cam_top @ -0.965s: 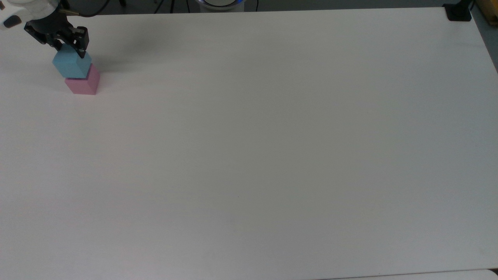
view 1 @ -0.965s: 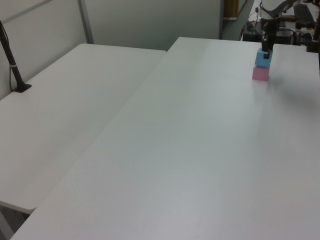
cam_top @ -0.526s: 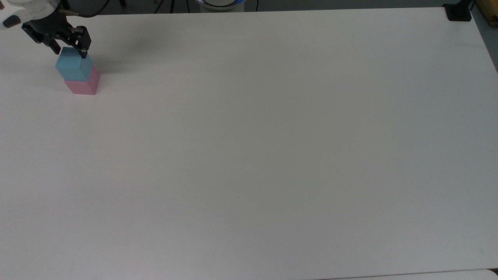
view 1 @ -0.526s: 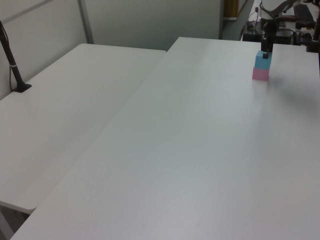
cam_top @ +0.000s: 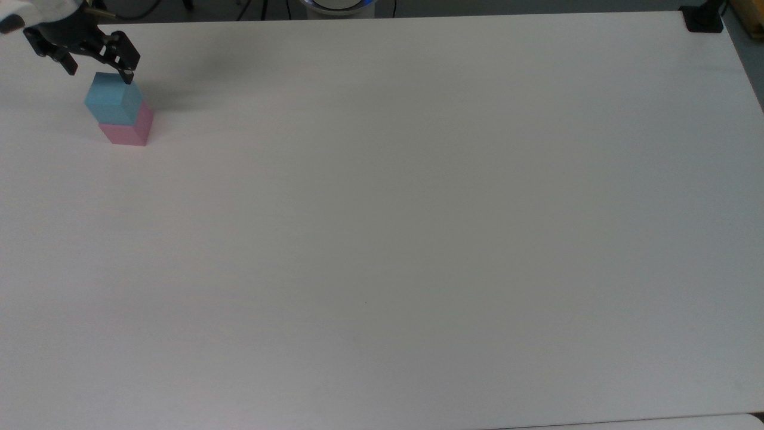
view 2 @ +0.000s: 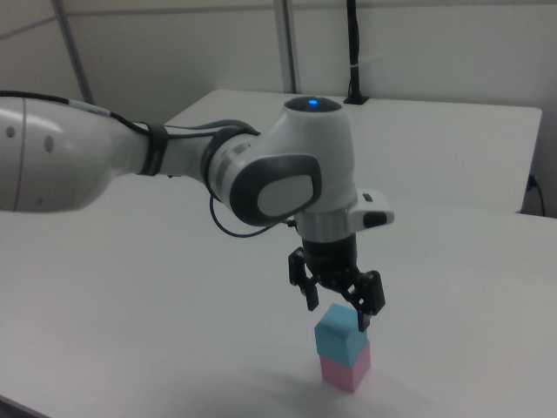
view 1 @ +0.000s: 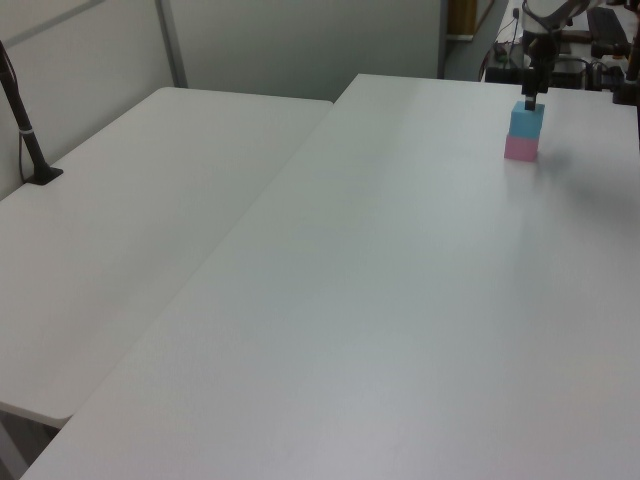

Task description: Put blue cube on pink cube

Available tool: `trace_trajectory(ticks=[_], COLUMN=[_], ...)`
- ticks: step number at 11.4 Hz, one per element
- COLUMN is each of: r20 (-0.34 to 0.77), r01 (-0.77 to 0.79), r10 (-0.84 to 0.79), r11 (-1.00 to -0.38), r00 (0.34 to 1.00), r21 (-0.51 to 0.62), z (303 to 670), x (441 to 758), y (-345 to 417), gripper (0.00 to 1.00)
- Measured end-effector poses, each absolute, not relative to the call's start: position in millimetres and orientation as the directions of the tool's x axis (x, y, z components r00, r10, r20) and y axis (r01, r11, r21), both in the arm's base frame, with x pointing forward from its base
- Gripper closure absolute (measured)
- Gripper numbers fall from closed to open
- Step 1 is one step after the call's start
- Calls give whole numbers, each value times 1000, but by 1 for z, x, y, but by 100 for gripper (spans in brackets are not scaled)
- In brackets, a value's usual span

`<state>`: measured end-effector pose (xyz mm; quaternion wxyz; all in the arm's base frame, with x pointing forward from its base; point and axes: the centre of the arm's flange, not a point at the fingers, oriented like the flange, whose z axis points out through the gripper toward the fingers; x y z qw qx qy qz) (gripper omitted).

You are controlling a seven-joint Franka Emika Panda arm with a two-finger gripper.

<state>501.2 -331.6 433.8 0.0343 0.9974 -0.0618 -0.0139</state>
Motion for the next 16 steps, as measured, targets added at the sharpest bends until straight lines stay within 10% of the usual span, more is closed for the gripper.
trace_trajectory(ticks=[8, 16], r20=[54, 38], r01=[-236, 50], r10=[-247, 49], r11=[-960, -998], r00=[968, 998], r21=[-148, -23], z=[646, 609], x=[495, 564], y=[-199, -24], gripper=[0, 0])
